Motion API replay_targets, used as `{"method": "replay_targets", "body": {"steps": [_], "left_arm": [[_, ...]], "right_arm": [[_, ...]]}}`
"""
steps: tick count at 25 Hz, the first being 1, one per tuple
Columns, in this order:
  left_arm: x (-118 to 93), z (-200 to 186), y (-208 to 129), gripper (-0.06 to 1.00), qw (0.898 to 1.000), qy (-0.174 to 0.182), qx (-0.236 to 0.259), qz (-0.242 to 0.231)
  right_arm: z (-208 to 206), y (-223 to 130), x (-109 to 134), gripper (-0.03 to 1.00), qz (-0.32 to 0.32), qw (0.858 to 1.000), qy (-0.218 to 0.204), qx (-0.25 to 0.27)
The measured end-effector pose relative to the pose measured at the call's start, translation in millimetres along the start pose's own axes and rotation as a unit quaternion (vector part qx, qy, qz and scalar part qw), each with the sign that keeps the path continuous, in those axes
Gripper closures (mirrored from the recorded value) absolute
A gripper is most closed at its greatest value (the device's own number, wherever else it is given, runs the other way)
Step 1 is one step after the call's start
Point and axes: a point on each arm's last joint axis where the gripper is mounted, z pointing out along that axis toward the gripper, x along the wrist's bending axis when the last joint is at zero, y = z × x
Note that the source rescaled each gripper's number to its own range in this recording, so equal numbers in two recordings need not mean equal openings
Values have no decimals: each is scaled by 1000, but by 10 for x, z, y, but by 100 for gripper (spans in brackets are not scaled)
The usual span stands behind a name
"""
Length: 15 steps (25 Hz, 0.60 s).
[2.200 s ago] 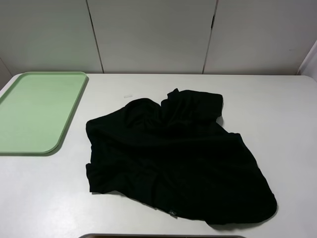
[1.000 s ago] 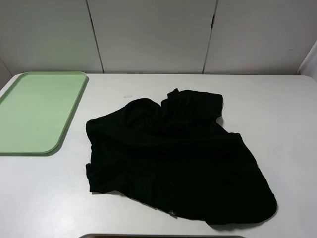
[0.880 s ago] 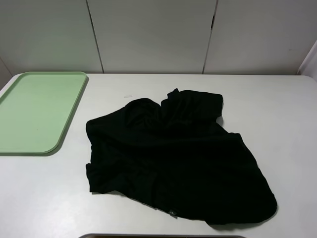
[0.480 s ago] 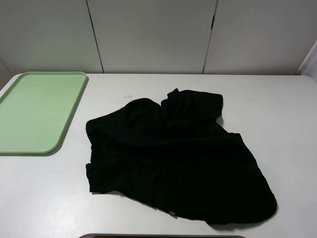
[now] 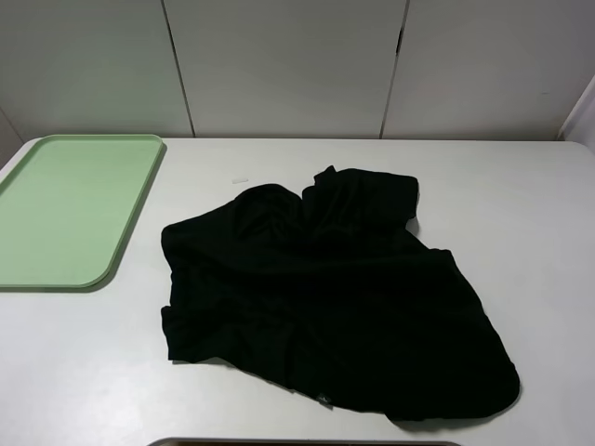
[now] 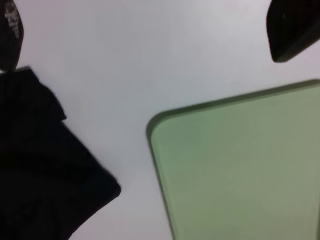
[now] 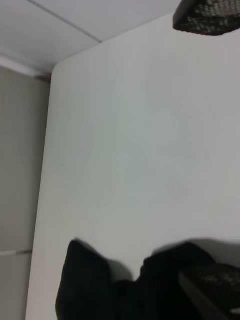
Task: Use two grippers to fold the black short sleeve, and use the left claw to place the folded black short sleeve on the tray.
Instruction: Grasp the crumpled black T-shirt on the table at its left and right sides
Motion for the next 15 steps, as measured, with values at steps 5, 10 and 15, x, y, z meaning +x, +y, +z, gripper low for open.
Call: {"method": "replay_targets", "body": {"steps": [5, 10, 15], "left_arm": [[-68, 2, 271, -3, 999, -53, -3, 8], [-111, 109, 769, -3, 990, -108, 31, 83], [-122, 374, 1248, -3, 976, -141, 75, 148]], "right_arm": [[129, 187, 112, -3, -26, 995, 88, 28], [410, 581, 256, -3, -80, 983, 155, 62], [778, 993, 392, -3, -145, 967, 199, 64]]}}
